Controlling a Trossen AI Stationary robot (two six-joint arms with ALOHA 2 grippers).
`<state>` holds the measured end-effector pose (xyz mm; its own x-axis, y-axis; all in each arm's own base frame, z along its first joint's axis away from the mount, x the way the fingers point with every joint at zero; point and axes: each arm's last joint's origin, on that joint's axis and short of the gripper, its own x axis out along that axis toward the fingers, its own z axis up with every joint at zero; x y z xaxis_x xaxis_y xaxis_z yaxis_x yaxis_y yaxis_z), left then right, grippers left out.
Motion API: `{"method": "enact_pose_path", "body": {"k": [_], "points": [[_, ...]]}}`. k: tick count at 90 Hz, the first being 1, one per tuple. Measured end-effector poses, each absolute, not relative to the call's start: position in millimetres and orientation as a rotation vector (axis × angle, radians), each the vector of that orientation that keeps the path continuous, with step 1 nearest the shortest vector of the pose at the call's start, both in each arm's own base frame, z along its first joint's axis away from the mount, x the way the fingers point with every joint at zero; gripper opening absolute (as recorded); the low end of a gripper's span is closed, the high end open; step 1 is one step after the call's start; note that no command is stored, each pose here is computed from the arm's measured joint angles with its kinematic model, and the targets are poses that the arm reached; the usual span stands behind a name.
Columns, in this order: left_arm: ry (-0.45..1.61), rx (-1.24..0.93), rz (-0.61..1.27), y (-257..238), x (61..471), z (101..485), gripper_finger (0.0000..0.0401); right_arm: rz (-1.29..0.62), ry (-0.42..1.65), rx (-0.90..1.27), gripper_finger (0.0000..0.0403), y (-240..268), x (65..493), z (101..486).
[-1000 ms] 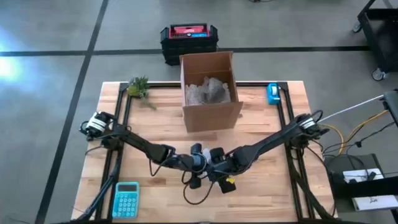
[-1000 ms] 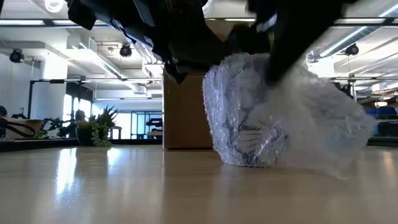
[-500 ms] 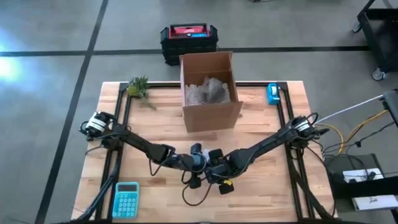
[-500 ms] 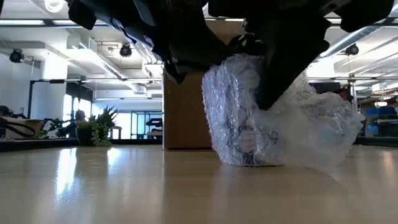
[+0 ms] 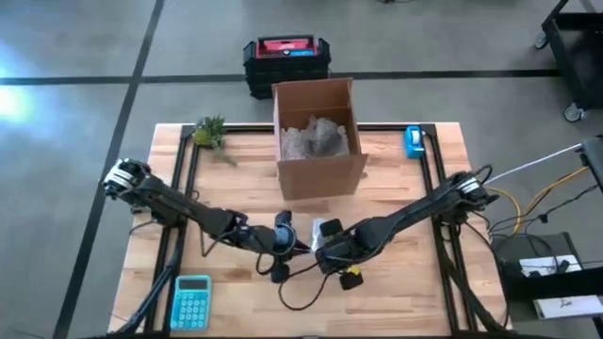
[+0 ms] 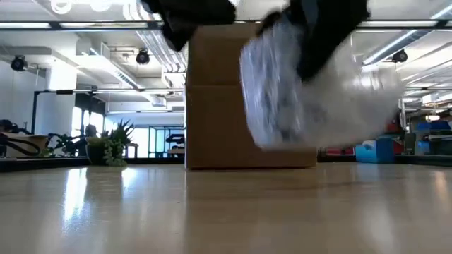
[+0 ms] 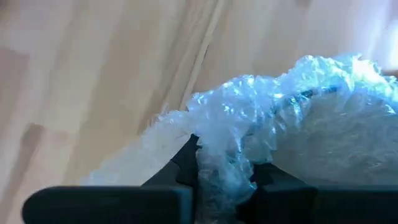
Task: Wrap mug
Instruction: Put the wrapped white mug into the cardboard box
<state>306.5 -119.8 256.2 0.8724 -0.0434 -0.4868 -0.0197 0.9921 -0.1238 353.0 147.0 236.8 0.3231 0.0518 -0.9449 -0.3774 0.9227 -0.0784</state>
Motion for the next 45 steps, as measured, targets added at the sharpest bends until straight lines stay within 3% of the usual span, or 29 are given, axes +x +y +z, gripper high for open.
{"method": "enact_pose_path", "body": {"k": [16,45], "points": [[0.549,-0.128,0.039,-115.2,286.5,265.6,0.0022,0.313,1.008,-0.35,0.0021,137.2,341.2,301.6],[0.569,-0.134,0.051,-114.5,284.3,260.2,0.0022,-0.053,0.438,-0.465,0.0019,52.3,331.5,436.3]]}}
